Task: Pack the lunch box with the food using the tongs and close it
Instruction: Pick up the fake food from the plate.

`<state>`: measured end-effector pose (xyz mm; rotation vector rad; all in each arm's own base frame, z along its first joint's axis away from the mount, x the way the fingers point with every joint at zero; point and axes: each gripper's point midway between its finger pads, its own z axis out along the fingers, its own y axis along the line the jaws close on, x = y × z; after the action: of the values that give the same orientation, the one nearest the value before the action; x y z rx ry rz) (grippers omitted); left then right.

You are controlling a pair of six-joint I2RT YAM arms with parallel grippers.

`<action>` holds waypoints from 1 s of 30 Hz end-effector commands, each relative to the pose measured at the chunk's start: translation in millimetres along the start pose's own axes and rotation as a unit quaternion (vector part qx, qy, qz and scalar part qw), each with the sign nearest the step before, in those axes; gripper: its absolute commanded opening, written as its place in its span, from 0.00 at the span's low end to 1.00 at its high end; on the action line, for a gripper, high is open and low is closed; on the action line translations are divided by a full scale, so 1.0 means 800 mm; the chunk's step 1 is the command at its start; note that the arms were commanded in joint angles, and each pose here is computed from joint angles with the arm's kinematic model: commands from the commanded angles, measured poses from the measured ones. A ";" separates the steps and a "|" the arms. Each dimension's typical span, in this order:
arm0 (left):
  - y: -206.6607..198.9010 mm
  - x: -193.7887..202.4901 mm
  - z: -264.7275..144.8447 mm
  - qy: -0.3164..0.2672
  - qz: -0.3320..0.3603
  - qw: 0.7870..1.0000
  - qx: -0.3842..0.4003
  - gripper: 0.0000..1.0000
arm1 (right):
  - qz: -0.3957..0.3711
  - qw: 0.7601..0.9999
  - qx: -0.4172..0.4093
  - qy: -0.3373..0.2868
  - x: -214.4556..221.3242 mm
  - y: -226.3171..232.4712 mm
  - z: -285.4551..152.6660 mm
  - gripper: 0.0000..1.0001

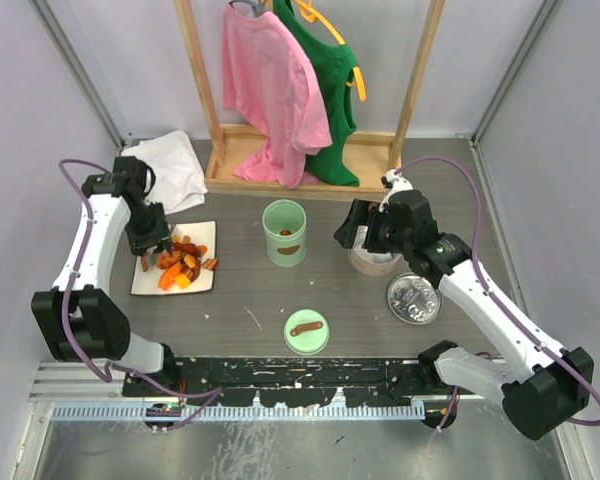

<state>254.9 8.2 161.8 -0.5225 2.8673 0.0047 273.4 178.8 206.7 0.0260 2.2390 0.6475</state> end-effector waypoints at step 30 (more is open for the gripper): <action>0.005 -0.022 0.001 -0.010 0.000 1.000 -0.020 0.47 | -0.013 0.999 -0.026 -0.018 -0.025 0.020 0.002 1.00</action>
<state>268.1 19.5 161.3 -0.5077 2.8731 0.0880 274.6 183.4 199.5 0.0062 2.2689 0.6559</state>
